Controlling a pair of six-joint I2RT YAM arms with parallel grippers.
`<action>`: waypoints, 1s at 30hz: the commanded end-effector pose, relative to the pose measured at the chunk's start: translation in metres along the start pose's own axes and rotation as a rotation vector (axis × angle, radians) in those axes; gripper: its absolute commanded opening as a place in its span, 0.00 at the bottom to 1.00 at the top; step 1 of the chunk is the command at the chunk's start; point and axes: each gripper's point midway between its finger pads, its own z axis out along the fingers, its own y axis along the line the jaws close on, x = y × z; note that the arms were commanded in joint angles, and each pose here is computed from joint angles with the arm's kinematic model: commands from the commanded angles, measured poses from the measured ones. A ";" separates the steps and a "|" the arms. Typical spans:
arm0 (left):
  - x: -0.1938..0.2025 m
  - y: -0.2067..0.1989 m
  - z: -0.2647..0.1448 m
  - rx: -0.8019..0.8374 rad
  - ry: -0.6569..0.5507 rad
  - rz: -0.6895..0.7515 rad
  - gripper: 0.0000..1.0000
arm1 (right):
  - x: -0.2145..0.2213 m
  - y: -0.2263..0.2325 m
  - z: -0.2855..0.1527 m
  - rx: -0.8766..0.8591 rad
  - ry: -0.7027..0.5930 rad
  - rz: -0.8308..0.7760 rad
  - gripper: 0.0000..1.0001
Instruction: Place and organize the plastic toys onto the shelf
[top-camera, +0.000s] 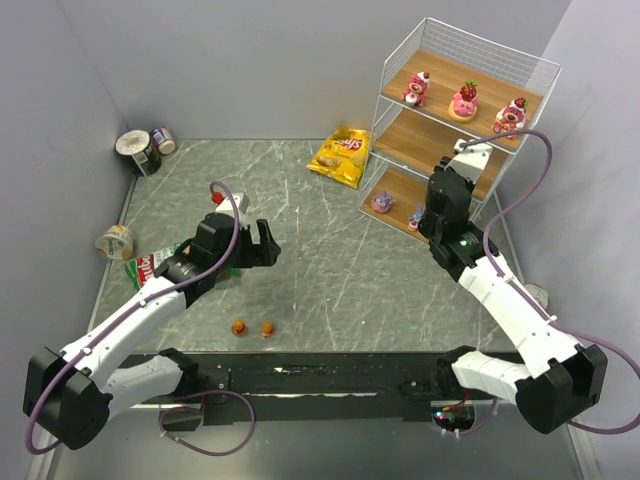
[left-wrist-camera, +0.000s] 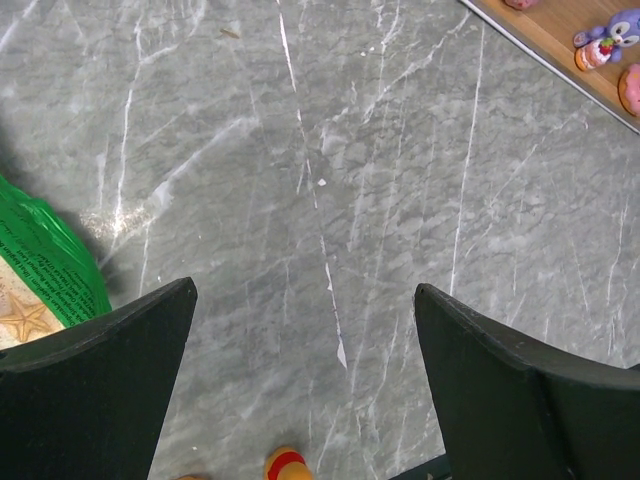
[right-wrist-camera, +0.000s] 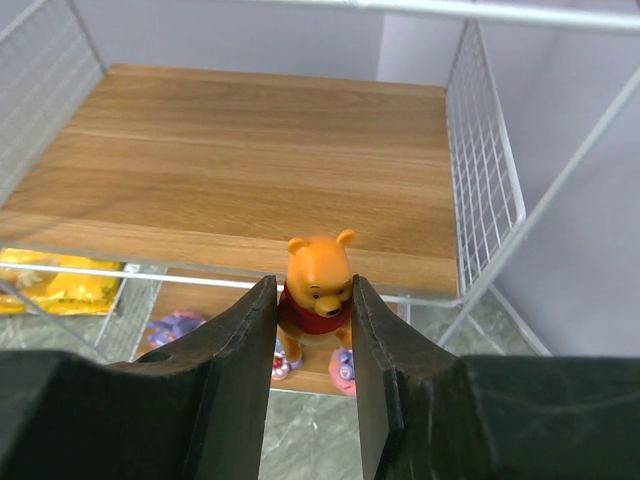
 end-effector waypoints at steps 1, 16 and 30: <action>-0.019 -0.017 -0.003 0.053 -0.056 -0.003 0.96 | -0.006 -0.014 0.010 0.086 -0.047 0.070 0.00; -0.008 -0.017 0.005 0.061 -0.037 -0.014 0.96 | 0.003 -0.036 0.038 0.173 -0.114 0.033 0.00; -0.006 -0.014 0.009 0.037 -0.032 -0.014 0.96 | 0.009 -0.039 0.050 0.282 -0.125 0.034 0.00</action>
